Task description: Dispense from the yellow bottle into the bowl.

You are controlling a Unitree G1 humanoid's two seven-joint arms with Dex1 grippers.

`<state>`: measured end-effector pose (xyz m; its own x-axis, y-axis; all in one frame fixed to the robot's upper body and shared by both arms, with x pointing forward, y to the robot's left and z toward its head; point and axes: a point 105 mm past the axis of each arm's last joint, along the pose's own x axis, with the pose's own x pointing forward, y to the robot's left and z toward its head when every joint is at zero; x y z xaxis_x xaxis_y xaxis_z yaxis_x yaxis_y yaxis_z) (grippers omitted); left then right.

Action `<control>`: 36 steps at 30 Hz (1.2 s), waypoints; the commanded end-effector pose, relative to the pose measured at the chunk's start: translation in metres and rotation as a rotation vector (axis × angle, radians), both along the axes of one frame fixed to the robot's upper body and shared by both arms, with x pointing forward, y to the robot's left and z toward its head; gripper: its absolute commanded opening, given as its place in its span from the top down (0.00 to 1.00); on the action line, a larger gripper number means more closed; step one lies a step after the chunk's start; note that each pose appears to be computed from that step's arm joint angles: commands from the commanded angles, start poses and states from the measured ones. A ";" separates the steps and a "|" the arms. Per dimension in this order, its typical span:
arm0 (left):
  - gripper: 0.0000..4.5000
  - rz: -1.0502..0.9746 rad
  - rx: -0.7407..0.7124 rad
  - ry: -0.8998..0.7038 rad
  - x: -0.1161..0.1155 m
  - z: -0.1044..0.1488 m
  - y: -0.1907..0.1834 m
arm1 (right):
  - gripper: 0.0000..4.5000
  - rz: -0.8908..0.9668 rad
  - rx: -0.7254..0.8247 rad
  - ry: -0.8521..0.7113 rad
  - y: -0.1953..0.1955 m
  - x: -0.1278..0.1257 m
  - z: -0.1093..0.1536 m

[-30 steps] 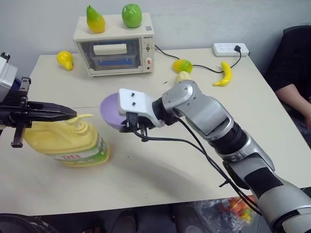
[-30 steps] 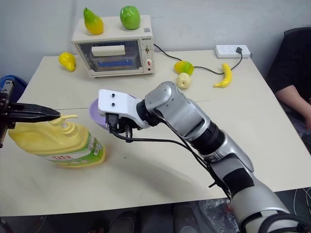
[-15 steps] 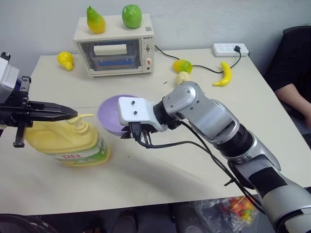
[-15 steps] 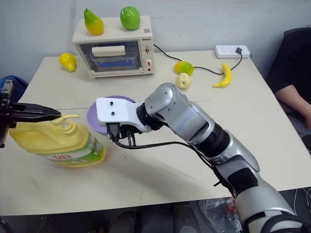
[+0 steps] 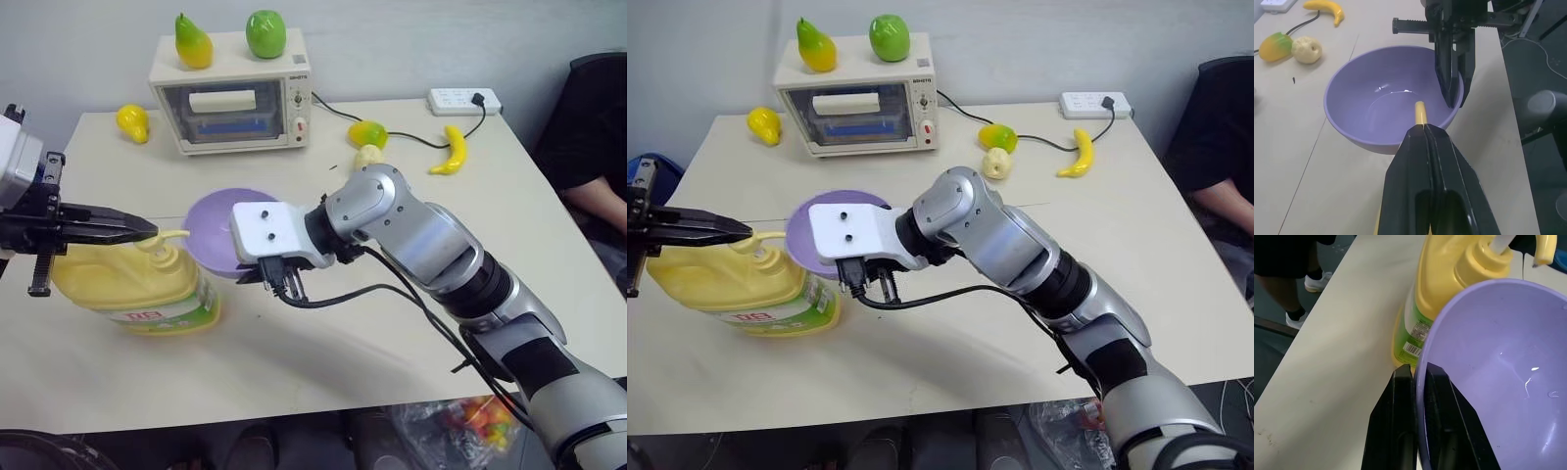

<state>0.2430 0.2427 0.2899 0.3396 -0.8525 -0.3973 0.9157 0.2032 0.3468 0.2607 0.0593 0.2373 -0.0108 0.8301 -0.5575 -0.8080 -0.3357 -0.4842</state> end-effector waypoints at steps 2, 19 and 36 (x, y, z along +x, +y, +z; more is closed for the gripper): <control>1.00 0.028 0.049 0.054 0.002 -0.011 0.002 | 1.00 0.056 0.039 -0.052 0.002 -0.007 0.012; 1.00 0.049 0.044 0.146 -0.004 -0.030 0.001 | 1.00 0.083 0.032 -0.040 0.005 -0.008 0.010; 1.00 0.113 0.031 0.143 0.004 -0.041 0.012 | 1.00 0.084 0.009 -0.008 0.005 -0.009 0.006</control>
<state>0.2400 0.2467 0.2745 0.3701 -0.8334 -0.4104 0.9160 0.2538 0.3106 0.2602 0.0609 0.2353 -0.0517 0.8243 -0.5638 -0.7987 -0.3730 -0.4721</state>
